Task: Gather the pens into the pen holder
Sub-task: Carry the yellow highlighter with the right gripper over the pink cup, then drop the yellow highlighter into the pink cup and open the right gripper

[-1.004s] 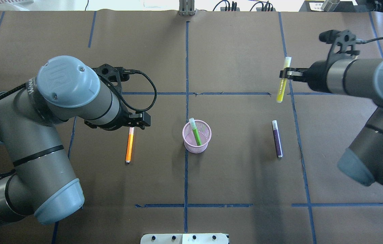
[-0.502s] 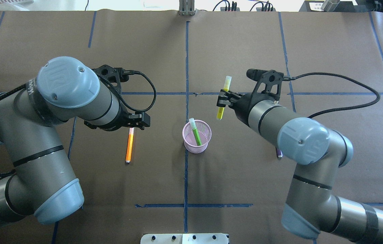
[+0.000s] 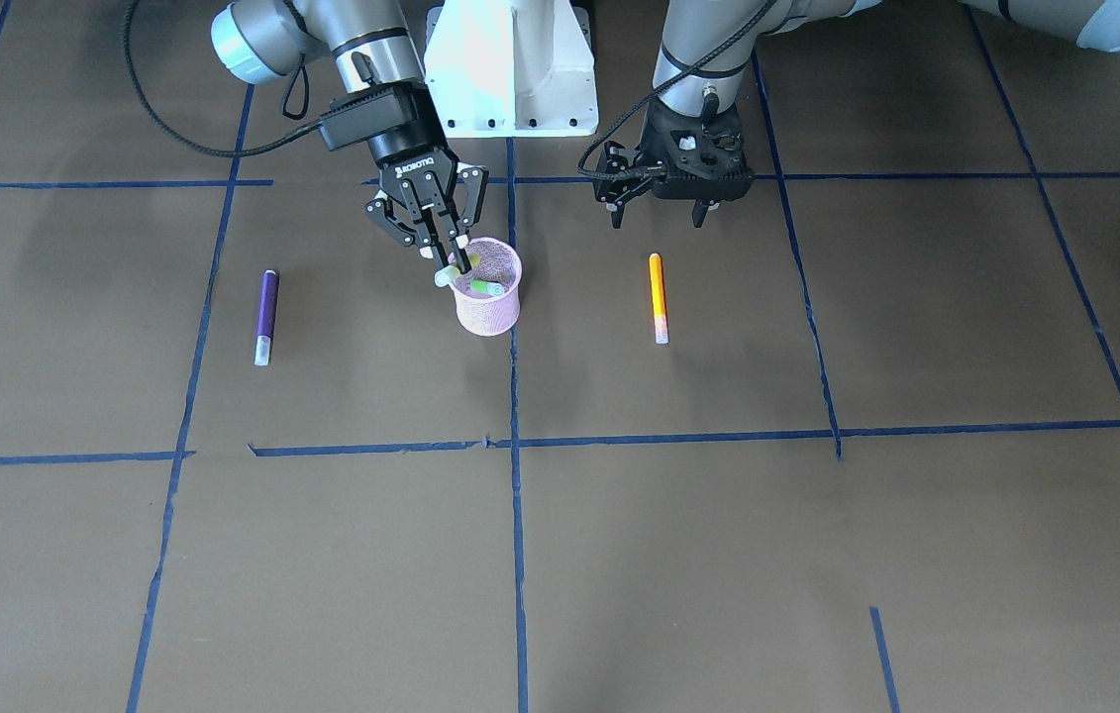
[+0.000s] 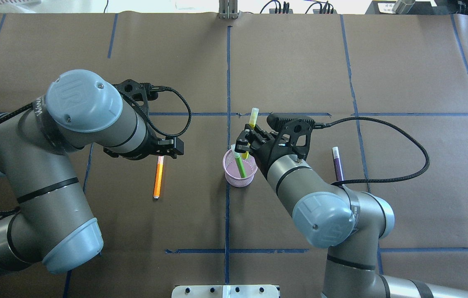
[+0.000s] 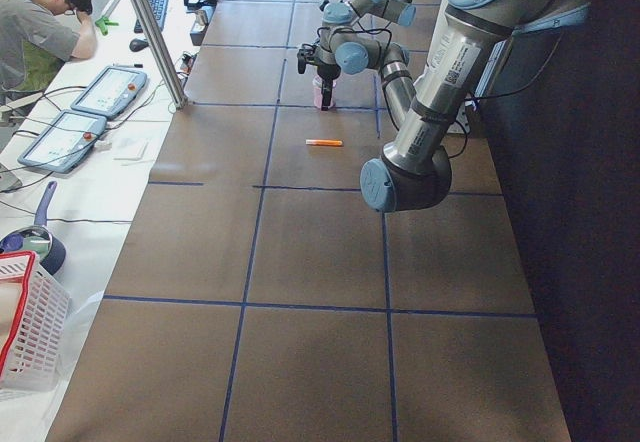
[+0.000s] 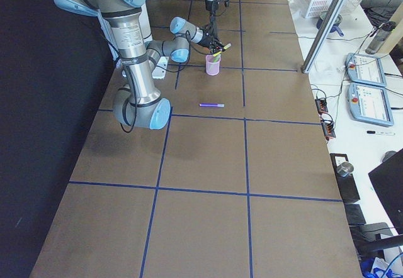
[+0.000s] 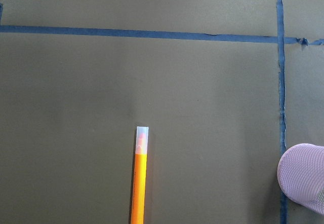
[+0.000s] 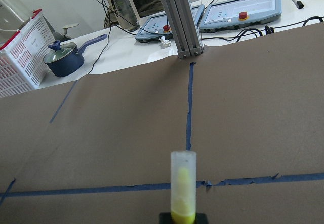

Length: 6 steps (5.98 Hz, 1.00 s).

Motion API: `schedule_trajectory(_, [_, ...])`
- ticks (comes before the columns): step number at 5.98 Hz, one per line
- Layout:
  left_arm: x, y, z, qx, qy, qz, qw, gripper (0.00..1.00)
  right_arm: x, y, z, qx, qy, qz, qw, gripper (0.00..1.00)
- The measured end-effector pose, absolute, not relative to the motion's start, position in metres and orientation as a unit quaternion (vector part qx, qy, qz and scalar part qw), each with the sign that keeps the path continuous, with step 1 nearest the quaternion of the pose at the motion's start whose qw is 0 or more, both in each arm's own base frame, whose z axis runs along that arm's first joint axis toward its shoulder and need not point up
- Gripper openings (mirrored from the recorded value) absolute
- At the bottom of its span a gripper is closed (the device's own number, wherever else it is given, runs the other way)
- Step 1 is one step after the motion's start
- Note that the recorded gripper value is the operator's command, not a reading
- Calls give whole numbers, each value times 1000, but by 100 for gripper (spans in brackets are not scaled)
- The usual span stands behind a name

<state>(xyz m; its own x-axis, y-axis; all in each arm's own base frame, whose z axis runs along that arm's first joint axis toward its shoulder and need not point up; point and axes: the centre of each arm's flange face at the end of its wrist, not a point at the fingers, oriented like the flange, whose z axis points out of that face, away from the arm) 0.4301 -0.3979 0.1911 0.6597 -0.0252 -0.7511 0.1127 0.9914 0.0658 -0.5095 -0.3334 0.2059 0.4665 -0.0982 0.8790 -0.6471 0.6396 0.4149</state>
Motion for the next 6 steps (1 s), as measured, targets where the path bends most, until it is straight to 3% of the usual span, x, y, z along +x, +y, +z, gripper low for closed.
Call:
schedule_trajectory(1, [430,-398,191,53,411,-38,909,100,-522,-319,211,396,-474,180,765,1])
schedule_trajectory(2, [430,-398,191,54,411,-38,909,100,-529,-310,214,403,-468,181,765,25])
schedule_trajectory(3, [430,-398,191,54,411,-38,909,100,-533,-307,215,405,-466,181,765,98])
schedule_trajectory(6, [430,-398,191,53,411,-38,909,100,-542,-312,221,416,-452,189,766,99])
